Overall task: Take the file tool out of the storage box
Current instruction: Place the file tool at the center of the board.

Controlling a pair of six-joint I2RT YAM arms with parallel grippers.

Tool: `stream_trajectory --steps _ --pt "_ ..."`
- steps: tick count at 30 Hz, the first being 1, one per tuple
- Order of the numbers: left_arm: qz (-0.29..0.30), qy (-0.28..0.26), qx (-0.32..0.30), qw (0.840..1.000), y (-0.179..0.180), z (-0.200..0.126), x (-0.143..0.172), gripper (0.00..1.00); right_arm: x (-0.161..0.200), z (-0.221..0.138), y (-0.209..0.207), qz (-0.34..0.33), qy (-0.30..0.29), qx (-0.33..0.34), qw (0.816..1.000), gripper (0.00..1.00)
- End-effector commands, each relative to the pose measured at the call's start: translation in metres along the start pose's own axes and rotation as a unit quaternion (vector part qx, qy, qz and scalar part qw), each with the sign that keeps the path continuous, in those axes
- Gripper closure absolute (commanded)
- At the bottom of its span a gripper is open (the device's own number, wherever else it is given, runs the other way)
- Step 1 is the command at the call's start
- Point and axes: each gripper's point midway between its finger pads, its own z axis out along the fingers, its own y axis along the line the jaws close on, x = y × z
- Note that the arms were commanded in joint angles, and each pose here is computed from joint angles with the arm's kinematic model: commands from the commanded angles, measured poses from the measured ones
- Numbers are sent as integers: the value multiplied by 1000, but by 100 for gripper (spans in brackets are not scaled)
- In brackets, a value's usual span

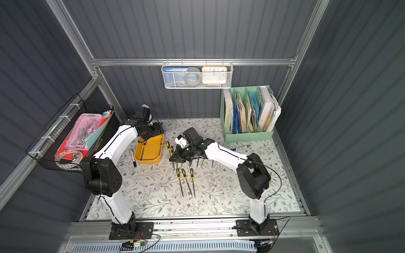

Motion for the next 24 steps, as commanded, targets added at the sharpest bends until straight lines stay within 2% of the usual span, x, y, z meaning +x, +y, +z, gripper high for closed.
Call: stream_trajectory --steps 1,4,10,15,24 --pt "4 -1 -13 1000 3 -3 -6 21 39 -30 -4 -21 19 12 1000 100" --pt "10 5 -20 1000 6 6 -4 21 71 -49 -28 0 10 39 999 100" --pt "18 7 -48 999 19 14 -5 20 120 -54 -83 52 9 70 996 100" --pt "17 19 -63 998 33 22 0 21 134 -47 -119 74 -2 93 993 100" --pt "18 30 -71 997 36 28 3 21 133 -30 -151 109 -17 94 989 100"
